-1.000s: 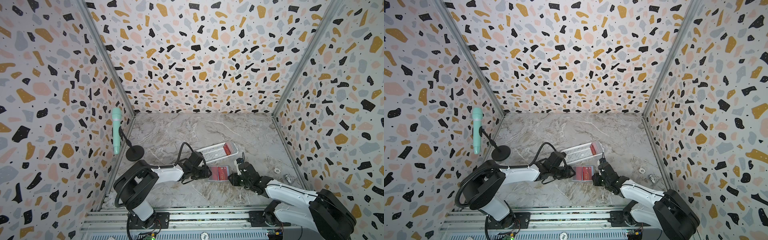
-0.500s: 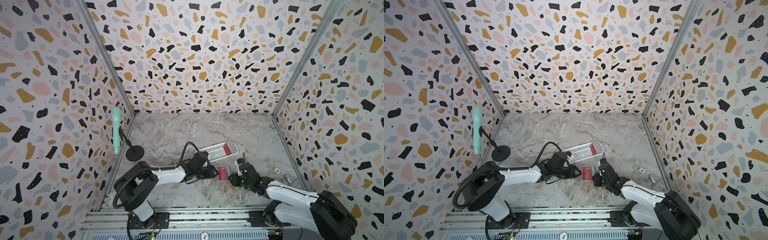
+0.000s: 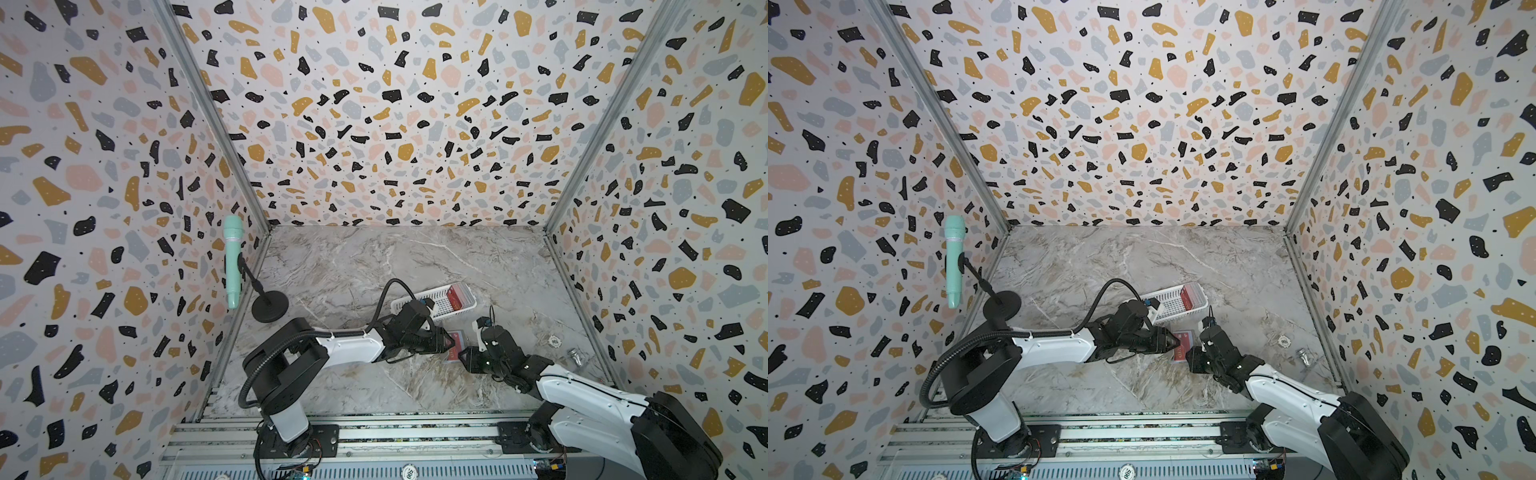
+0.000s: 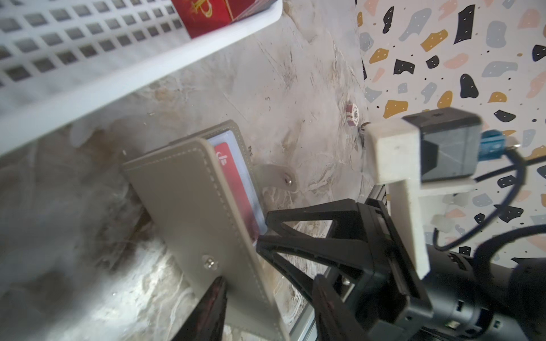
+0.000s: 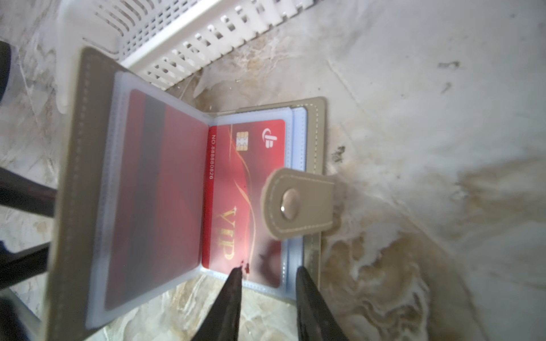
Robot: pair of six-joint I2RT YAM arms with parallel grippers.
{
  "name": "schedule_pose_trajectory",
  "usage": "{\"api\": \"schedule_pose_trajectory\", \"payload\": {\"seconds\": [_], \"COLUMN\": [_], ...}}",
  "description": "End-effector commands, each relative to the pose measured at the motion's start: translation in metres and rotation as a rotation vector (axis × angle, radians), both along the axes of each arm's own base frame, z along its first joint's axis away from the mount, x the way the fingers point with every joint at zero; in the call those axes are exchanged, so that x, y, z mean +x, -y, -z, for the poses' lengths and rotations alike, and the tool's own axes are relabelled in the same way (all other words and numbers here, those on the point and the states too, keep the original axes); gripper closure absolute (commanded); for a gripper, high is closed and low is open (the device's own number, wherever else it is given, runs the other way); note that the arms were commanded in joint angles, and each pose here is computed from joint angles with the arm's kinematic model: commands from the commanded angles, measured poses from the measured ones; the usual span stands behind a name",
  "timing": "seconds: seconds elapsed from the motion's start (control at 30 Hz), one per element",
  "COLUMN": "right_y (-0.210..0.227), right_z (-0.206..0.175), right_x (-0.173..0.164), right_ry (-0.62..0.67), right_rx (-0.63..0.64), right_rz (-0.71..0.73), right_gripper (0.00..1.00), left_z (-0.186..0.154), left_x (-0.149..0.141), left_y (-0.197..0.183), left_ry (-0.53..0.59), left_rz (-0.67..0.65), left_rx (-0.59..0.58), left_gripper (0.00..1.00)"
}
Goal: Insert credit cards into a card holder
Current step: Close the card holder at the center of the table.
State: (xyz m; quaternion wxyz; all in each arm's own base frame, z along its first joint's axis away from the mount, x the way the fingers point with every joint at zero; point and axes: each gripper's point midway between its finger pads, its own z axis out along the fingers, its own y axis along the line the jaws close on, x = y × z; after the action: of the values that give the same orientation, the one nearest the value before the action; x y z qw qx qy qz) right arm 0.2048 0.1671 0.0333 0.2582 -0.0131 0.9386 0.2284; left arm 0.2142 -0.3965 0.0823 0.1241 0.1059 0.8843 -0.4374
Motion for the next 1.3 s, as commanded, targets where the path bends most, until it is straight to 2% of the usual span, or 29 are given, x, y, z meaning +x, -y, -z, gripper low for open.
{"api": "schedule_pose_trajectory", "payload": {"seconds": [0.0, 0.43, 0.63, 1.03, 1.27], "right_y": [0.011, 0.013, 0.017, 0.05, 0.044], "right_z": [-0.007, 0.002, -0.004, -0.024, -0.047], "right_x": [0.004, 0.002, 0.004, 0.014, 0.029], "right_ry": [0.006, -0.034, -0.021, -0.007, 0.055], "right_rx": [-0.041, -0.031, -0.026, -0.113, -0.079], "right_rz": [0.027, 0.014, 0.031, 0.12, 0.099], "right_gripper": [0.66, 0.66, 0.67, 0.68, 0.68], "left_z": [-0.015, -0.028, -0.017, 0.005, 0.026], "left_x": [0.003, 0.008, 0.008, 0.01, 0.011], "left_y": [0.017, 0.043, 0.048, 0.055, 0.046], "left_ry": [0.023, 0.056, 0.046, 0.026, 0.014], "left_rz": [0.018, 0.044, 0.051, 0.051, 0.029], "left_rx": [-0.075, -0.126, -0.113, -0.091, -0.017], "left_gripper": [0.51, 0.5, 0.5, 0.53, 0.67]}}
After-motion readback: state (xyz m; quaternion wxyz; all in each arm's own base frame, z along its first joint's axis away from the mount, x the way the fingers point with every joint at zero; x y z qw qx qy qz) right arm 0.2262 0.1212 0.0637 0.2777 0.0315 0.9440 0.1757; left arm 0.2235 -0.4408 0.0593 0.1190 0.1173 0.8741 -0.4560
